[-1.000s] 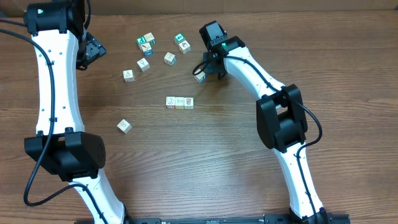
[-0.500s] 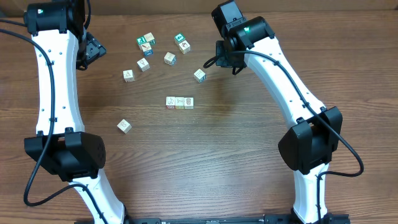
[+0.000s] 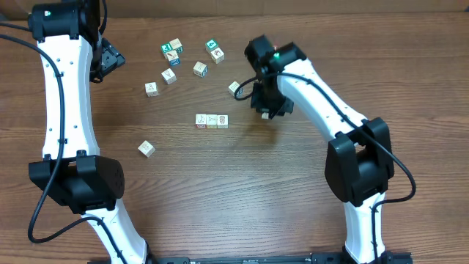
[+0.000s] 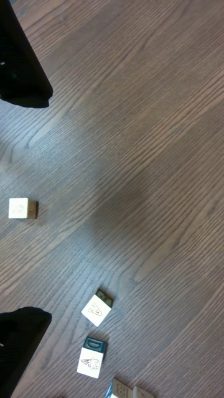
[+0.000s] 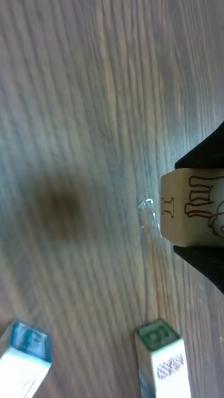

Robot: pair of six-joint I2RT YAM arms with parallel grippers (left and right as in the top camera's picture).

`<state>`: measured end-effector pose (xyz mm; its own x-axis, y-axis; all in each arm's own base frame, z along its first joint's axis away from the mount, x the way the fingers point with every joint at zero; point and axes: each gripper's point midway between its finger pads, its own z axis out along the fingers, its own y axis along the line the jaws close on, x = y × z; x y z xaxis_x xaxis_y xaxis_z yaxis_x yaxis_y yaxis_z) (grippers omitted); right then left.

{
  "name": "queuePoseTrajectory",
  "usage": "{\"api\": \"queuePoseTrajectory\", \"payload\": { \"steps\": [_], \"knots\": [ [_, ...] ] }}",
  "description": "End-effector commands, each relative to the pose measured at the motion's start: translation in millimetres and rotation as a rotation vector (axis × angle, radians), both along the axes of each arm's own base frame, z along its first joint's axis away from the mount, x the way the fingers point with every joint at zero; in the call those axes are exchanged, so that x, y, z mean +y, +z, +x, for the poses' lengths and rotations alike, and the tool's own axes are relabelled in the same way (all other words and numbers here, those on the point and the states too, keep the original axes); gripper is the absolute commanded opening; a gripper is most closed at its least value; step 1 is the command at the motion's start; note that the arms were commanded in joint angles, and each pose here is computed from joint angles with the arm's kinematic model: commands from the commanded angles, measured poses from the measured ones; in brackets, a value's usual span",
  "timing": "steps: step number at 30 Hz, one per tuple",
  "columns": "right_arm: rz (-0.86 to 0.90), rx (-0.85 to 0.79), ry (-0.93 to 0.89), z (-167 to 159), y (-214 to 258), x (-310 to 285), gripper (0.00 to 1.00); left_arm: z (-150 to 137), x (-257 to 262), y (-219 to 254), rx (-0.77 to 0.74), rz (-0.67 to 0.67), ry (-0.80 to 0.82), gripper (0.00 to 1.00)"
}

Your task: Form a horizontal line

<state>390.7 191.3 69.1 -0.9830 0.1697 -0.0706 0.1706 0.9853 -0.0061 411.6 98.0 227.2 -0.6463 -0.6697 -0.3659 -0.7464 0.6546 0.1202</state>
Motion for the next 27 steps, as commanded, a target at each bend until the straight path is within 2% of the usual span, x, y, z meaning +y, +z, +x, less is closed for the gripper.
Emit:
{"api": "queuePoseTrajectory", "payload": {
  "steps": [1,23,24,27],
  "knots": [
    [-0.005,0.019,-0.01,-11,-23,6,0.22,1,-3,7,-0.011,0.005,-0.027,1.0],
    [0.044,-0.069,0.022,-5,-66,23,0.22,1,-3,7,-0.011,0.005,-0.027,1.0],
    [0.045,-0.072,0.021,-5,-67,23,0.23,1,-3,7,-0.011,0.005,-0.027,1.0],
    [0.046,-0.073,0.021,-5,-69,23,0.33,1,-3,7,-0.012,0.005,-0.027,1.0]
  ]
}}
